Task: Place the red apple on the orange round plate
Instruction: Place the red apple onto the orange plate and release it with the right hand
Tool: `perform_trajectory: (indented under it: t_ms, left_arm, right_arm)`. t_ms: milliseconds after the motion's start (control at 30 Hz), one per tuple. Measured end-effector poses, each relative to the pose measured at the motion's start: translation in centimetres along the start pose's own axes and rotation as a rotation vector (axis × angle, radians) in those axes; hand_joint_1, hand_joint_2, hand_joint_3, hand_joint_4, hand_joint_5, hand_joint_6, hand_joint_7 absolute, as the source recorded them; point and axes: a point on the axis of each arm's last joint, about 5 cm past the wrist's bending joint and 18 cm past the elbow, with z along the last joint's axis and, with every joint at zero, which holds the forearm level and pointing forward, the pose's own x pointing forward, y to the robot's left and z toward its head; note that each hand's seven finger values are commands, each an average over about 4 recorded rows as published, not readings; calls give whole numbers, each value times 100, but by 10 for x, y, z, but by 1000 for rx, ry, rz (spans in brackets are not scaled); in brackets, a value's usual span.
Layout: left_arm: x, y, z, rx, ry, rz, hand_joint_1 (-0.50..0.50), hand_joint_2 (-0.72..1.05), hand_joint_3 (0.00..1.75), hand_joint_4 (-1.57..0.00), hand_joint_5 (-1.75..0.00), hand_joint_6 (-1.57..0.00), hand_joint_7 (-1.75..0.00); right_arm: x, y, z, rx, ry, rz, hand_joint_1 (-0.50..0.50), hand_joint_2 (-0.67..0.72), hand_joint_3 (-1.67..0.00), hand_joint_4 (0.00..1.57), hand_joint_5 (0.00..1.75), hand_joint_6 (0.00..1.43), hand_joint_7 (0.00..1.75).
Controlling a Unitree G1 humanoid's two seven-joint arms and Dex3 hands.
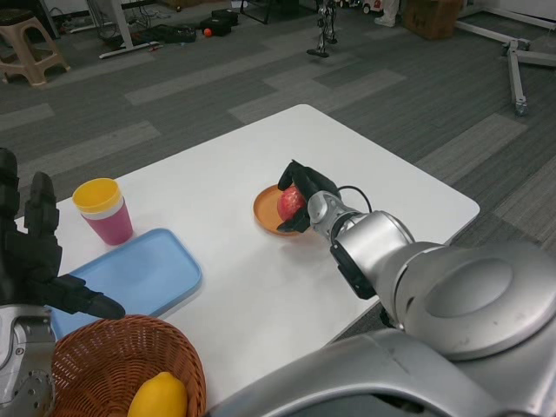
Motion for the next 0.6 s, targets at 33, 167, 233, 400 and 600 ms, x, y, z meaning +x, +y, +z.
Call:
perform_trajectory:
  t_ms: [33, 167, 233, 400, 600]
  left_arm:
    - [0, 0, 0, 0, 0, 0, -50, -55, 2, 0, 0, -5, -14]
    - [0, 0, 0, 0, 0, 0, -50, -55, 4, 0, 0, -5, -14]
    - [0, 0, 0, 0, 0, 0, -50, -55, 9, -1, 0, -5, -14]
    - [0, 0, 0, 0, 0, 0, -50, -55, 7, -2, 0, -5, -14]
    - [0, 0, 0, -1, 0, 0, -50, -55, 7, -2, 0, -5, -14]
  right_arm:
    - [0, 0, 0, -1, 0, 0, -21, -29, -48, 70, 65, 1, 141]
    - [0, 0, 0, -3, -1, 1, -21, -29, -48, 36, 34, 0, 117]
    - [0, 0, 0, -3, -2, 1, -21, -29, -48, 30, 29, 0, 103]
    - [2, -1, 6, 2, -16, -5, -22, -29, -42, 26, 22, 0, 89]
    - [3, -2, 8, 3, -24, -6, -25, -29, -40, 16, 17, 0, 84]
